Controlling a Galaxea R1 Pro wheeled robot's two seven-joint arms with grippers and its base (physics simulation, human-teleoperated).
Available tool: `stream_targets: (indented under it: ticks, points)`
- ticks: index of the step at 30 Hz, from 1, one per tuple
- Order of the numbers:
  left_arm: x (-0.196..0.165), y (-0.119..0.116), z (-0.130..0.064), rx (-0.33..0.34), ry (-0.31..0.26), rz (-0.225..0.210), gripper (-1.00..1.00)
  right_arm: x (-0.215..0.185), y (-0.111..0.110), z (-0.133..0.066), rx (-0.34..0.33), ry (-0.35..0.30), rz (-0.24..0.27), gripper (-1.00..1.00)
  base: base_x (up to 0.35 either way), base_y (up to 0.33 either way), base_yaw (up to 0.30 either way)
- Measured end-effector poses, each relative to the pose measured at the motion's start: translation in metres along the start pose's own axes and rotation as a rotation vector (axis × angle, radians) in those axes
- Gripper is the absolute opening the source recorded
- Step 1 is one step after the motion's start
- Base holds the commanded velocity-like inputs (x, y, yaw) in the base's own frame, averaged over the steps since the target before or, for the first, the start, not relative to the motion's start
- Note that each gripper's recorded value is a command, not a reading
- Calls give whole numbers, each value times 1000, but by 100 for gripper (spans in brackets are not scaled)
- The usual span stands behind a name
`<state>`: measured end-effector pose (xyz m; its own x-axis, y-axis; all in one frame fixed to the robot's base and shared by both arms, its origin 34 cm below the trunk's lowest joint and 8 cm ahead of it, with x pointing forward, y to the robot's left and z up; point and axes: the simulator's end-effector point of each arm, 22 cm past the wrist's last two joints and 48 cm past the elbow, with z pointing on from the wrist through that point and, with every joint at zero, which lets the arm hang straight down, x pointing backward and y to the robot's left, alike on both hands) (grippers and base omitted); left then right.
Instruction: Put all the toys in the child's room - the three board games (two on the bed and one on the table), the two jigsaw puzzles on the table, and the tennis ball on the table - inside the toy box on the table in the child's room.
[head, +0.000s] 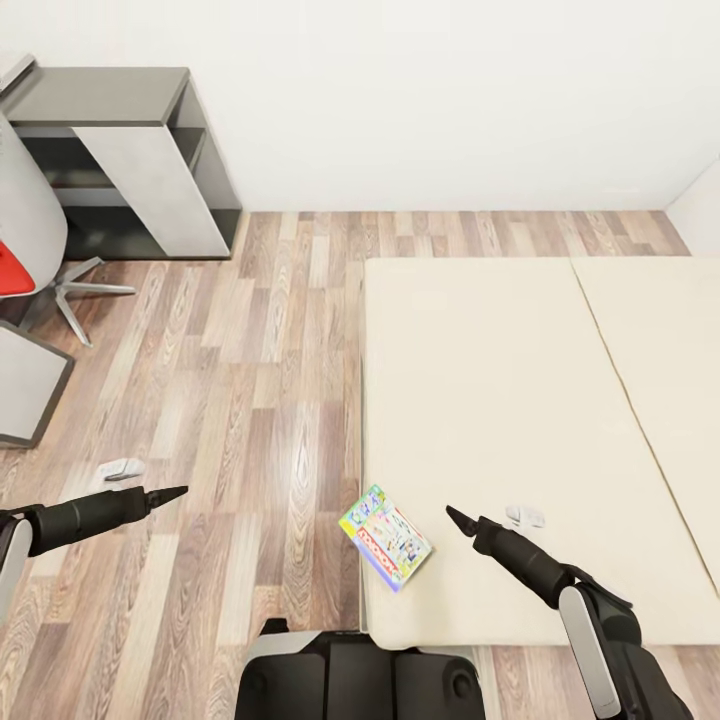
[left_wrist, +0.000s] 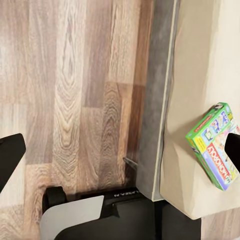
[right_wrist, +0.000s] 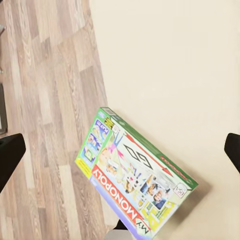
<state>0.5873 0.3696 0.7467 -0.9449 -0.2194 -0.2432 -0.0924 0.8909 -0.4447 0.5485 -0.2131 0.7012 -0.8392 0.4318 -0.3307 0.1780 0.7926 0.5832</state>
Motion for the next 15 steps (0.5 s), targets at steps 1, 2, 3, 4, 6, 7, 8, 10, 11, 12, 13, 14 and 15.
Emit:
stream_targets:
  ticks: [1, 2, 3, 4, 6, 7, 8, 10, 11, 12, 13, 14, 15]
  points:
    - [-1, 0, 0, 0, -2, 1, 100, -1, 0, 0, 0, -2, 0, 100, 0, 0, 0]
    - [-1, -1, -1, 0, -3, 1, 100, -2, 1, -1, 0, -3, -1, 100, 0, 0, 0]
    - [-2, -1, -1, 1, -4, 2, 100, -2, 1, -1, -1, -5, -2, 100, 0, 0, 0]
    - [-2, -2, -2, 1, -6, 2, 100, -3, 2, -1, -2, -6, -3, 100, 0, 0, 0]
    - [-3, -2, -3, 1, -9, 4, 100, -4, 3, -1, -3, -8, -4, 100, 0, 0, 0]
    - [-4, -3, -3, 1, -10, 4, 100, -5, 3, -2, -4, -10, -5, 100, 0, 0, 0]
    - [-4, -3, -4, 1, -12, 5, 100, -6, 4, -2, -4, -11, -6, 100, 0, 0, 0]
    - [-5, -4, -5, 1, -14, 6, 100, -7, 4, -3, -5, -15, -7, 100, 0, 0, 0]
    - [-6, -4, -5, 1, -16, 7, 100, -8, 5, -3, -6, -16, -8, 100, 0, 0, 0]
    - [-7, -4, -6, 1, -17, 8, 100, -9, 6, -3, -7, -17, -9, 100, 0, 0, 0]
    - [-7, -5, -7, 2, -19, 8, 100, -9, 6, -4, -8, -18, -10, 100, 0, 0, 0]
    - [-8, -5, -7, 2, -20, 9, 100, -10, 7, -4, -9, -20, -10, 100, 0, 0, 0]
    - [-8, -6, -8, 3, -22, 9, 100, -11, 7, -4, -9, -21, -11, 100, 0, 0, 0]
